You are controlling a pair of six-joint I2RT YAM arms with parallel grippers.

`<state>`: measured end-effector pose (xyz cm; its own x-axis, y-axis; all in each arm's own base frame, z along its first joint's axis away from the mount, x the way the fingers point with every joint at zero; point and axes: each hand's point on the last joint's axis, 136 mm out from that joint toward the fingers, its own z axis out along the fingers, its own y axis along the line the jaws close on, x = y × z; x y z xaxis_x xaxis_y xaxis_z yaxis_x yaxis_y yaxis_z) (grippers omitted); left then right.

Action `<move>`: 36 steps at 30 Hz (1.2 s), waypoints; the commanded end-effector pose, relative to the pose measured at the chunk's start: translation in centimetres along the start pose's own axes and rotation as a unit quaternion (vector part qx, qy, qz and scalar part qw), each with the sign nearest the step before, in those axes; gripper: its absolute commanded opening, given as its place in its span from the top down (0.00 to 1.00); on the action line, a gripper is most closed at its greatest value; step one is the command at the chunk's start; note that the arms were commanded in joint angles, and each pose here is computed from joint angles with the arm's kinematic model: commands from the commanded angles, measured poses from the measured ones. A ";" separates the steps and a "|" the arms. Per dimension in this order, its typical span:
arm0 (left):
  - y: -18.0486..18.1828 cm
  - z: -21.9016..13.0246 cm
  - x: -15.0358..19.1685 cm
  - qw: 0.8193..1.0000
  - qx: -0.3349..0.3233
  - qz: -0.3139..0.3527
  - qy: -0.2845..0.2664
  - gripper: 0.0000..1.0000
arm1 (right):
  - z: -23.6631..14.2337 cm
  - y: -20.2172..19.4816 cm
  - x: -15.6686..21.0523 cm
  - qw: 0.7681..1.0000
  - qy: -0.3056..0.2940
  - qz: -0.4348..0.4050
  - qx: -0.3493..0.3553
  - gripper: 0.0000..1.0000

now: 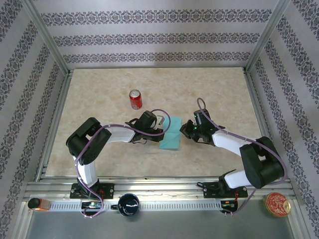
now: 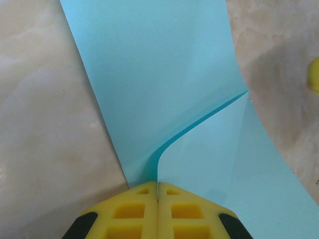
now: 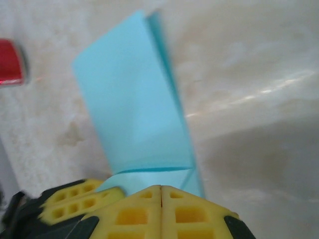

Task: Fold a paper plane with a square sheet of paper (pick it up from the middle)
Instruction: Fold the triangle a second time at the center of the table.

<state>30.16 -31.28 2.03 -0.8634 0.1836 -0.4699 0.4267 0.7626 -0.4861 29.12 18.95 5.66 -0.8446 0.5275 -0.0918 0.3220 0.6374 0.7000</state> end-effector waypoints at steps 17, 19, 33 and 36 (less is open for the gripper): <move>1.1 0.4 2.1 0.999 -0.012 -0.023 0.045 0.98 | 4.6 -4.0 3.5 0.993 0.099 -0.023 0.062 0.96; 0.9 0.2 1.9 0.999 -0.009 -0.024 0.044 0.95 | 4.6 -4.8 3.8 0.992 0.102 -0.020 0.072 0.97; -2.6 -5.4 -1.2 0.998 0.021 -0.060 -0.017 0.70 | 4.4 -4.3 3.5 0.989 0.117 -0.052 0.075 0.99; -4.2 -6.0 -1.1 0.995 0.060 -0.078 -0.016 0.84 | 4.3 -4.3 3.5 0.989 0.113 -0.048 0.076 0.99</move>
<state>28.91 -31.02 8.85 -0.8812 0.0760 -0.4667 0.3703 0.7247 -0.5812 28.26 21.91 1.42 -0.9430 0.3310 -0.0339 0.2288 0.7191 0.6561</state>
